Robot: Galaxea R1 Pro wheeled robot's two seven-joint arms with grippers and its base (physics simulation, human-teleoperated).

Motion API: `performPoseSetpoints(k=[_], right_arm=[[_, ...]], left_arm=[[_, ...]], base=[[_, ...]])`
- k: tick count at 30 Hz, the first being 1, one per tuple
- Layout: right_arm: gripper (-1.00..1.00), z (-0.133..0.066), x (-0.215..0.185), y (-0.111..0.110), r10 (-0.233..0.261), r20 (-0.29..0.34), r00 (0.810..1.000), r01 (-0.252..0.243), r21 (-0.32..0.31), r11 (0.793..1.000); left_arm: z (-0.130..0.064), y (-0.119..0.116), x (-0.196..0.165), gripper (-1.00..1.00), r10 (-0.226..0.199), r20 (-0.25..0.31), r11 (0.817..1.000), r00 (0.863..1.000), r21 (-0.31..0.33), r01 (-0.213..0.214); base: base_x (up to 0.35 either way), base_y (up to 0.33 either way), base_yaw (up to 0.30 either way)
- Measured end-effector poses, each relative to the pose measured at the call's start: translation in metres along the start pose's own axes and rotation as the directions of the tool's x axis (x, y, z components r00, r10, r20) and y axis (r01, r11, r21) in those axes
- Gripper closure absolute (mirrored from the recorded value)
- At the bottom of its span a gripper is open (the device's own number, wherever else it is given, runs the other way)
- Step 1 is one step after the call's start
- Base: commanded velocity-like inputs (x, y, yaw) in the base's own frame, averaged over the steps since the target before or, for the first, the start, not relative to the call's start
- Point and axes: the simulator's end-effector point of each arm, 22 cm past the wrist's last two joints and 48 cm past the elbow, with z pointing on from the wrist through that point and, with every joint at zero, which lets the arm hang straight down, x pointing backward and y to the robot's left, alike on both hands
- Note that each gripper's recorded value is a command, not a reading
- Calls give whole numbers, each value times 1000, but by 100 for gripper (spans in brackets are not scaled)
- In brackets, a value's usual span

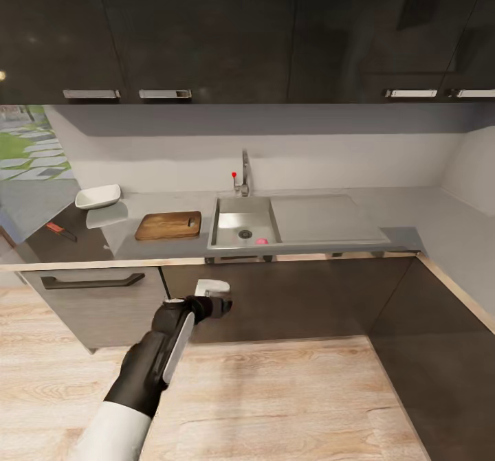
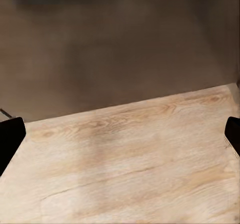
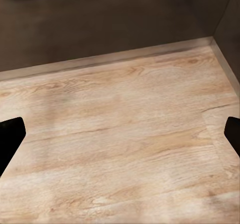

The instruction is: In the kitchen, take the Vidalia onion out of the sink, dice it on the chopping board with the paring knife, put the diced onion into the bowl on the countertop, then place both the paring knife and the chopping board into the sink.

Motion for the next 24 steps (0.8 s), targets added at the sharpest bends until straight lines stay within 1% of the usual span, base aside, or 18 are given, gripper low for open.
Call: performPoseSetpoints(k=[3,4,6,7,11,15,16,19,20,22,24], right_arm=[[-100,0,1,0,0,-2,1000,0,0,1000],[-100,0,1,0,0,-2,1000,0,1,1000],[-100,0,1,0,0,-2,1000,0,1,1000],[-100,0,1,0,0,-2,1000,0,1,1000],[-100,0,1,0,0,-1,1000,0,1,1000],[-100,0,1,0,1,-2,1000,-1,1,1000],[-100,0,1,0,1,-2,1000,-1,1,1000],[-100,0,1,0,1,-1,1000,-1,1,1000],[-100,0,1,0,1,-1,1000,-1,1,1000],[-100,0,0,0,1,0,1000,-1,1,1000],[-100,0,0,0,1,1,1000,-1,1,1000]], left_arm=[[-6,-3,-44,-100,18,36,1000,999,2,-18],[-14,-5,-83,-100,32,78,999,996,2,-32],[-20,-6,-108,-100,42,104,999,994,0,-42],[-22,-6,-115,-100,45,108,999,993,0,-45],[-30,-7,-159,-100,68,124,998,990,-9,-67],[-31,-8,-196,-100,87,129,996,988,-18,-85],[-31,-8,-201,-100,89,128,996,988,-19,-88],[-28,-7,-218,-100,100,110,995,989,-28,-98],[-22,-7,-228,-100,98,78,995,992,-25,-97],[-21,-10,-238,-100,81,62,997,995,-7,-81],[-22,-12,-240,-100,73,57,997,996,3,-74]], base=[[0,0,0],[0,0,0],[0,0,0],[0,0,0],[0,0,0],[0,0,-5],[0,0,-50],[0,0,-133],[0,0,-217],[0,0,-247],[0,0,-257]])
